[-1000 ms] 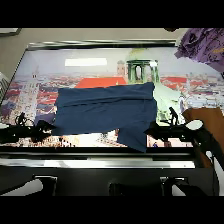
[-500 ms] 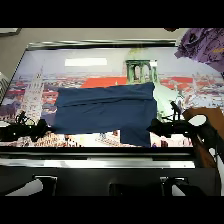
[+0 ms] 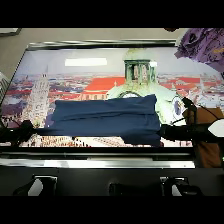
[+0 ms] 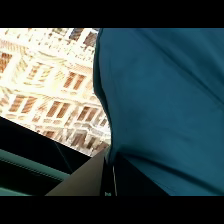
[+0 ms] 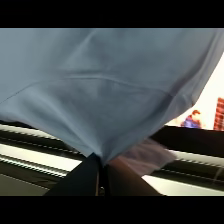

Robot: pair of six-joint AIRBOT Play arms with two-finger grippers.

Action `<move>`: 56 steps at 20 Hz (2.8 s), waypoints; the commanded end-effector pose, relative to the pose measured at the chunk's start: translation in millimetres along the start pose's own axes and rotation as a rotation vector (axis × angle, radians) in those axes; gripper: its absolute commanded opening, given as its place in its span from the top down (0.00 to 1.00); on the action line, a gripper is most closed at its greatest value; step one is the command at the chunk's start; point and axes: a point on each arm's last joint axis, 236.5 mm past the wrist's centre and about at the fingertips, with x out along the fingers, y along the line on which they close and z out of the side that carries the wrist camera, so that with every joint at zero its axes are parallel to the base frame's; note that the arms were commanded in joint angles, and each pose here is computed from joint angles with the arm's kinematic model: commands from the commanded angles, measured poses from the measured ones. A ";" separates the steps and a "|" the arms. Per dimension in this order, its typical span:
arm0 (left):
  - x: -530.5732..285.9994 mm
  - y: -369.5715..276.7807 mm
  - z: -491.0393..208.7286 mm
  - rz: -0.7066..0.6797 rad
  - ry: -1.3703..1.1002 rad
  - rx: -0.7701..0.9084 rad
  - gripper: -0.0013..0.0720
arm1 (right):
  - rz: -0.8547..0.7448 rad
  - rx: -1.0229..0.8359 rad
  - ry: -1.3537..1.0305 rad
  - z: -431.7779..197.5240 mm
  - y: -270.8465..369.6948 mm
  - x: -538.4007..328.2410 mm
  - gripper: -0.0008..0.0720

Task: Fold the clothes and pants, and hang the long-sleeved shirts on hangers.

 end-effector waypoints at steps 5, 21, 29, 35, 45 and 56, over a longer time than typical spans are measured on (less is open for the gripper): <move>8.0 -24.2 42.2 -0.052 -0.174 0.030 0.97 | -0.016 -0.025 -0.028 30.7 -15.1 23.3 0.96; 140.0 -59.8 122.1 0.006 -0.061 0.194 0.96 | -0.006 0.008 0.033 166.9 -52.5 118.7 0.96; 178.7 -62.5 114.8 0.023 0.012 0.212 0.90 | -0.039 0.049 -0.066 192.6 -65.8 137.8 0.95; 150.2 -77.8 134.6 -0.003 -0.020 0.222 0.13 | 0.011 0.082 -0.023 202.5 -37.5 109.3 0.43; 57.2 -110.9 167.3 -0.019 -0.141 0.325 0.04 | 0.199 0.211 0.118 197.4 -108.7 74.6 0.16; 57.0 -110.8 166.3 -0.021 -0.137 0.302 0.04 | 0.338 0.188 0.260 173.8 -81.8 156.7 0.16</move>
